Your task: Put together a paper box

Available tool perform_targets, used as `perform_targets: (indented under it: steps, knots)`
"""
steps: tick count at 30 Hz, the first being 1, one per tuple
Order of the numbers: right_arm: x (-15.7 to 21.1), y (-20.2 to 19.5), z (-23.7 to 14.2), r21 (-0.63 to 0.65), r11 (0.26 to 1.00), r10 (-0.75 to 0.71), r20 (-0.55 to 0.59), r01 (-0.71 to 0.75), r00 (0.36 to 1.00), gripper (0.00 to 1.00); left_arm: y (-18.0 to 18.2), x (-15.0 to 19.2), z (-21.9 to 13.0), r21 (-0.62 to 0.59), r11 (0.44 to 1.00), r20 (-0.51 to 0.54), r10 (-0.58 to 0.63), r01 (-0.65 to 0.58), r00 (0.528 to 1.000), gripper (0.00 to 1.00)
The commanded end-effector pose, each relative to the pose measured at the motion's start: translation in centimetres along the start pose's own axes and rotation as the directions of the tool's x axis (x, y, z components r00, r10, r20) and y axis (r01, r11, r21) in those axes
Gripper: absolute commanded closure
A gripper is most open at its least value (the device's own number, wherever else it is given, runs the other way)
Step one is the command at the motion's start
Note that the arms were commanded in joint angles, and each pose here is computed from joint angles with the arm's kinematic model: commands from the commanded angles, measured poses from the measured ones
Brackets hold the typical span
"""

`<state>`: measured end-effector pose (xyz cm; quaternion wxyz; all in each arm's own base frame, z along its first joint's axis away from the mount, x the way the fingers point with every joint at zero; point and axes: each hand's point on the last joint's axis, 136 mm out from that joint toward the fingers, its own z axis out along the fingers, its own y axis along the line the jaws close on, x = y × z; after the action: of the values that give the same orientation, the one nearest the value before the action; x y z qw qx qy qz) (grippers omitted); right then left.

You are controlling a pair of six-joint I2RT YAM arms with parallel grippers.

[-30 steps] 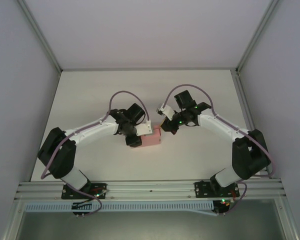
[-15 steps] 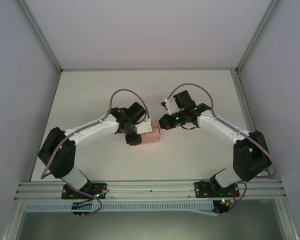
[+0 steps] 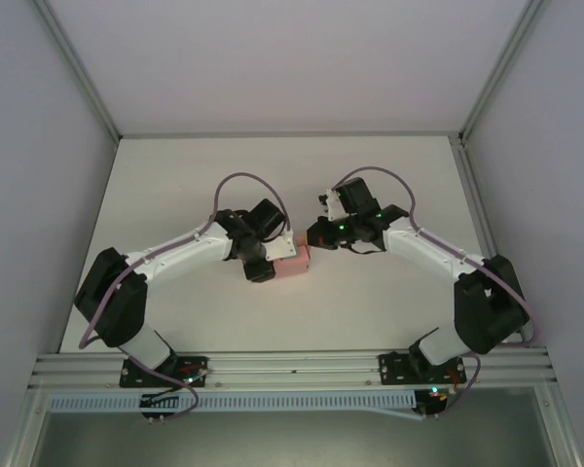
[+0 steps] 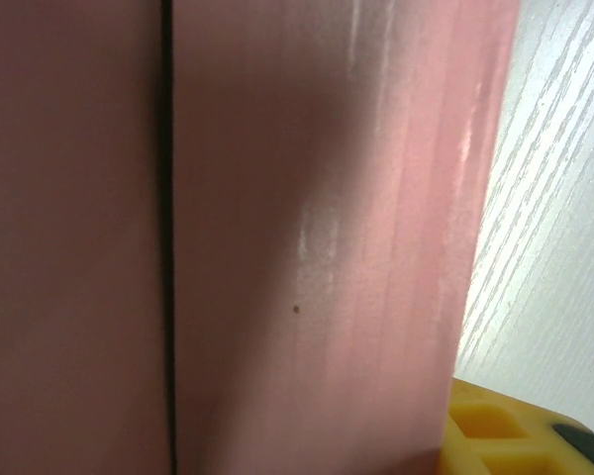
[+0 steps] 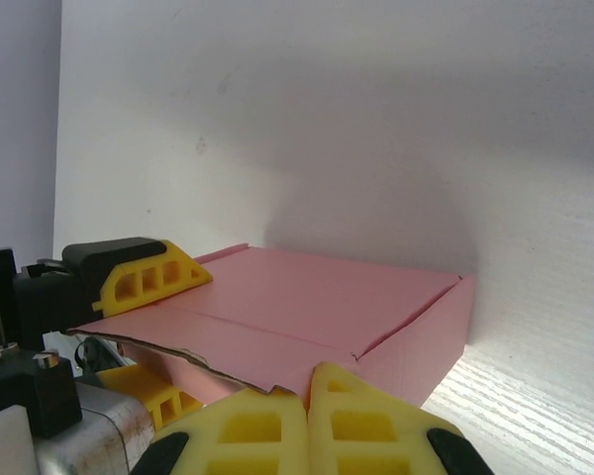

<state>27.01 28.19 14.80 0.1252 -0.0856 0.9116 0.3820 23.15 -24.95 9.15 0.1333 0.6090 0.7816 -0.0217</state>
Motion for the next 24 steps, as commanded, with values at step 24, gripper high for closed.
perform_targets:
  steps: [24]
  knots:
    - [7.4,-1.7,4.0,0.1,0.837,-0.546,0.156,0.537,0.823,0.95,0.0,-2.8,1.1,0.014,1.0,0.116,-0.015,0.014,0.993,0.53]
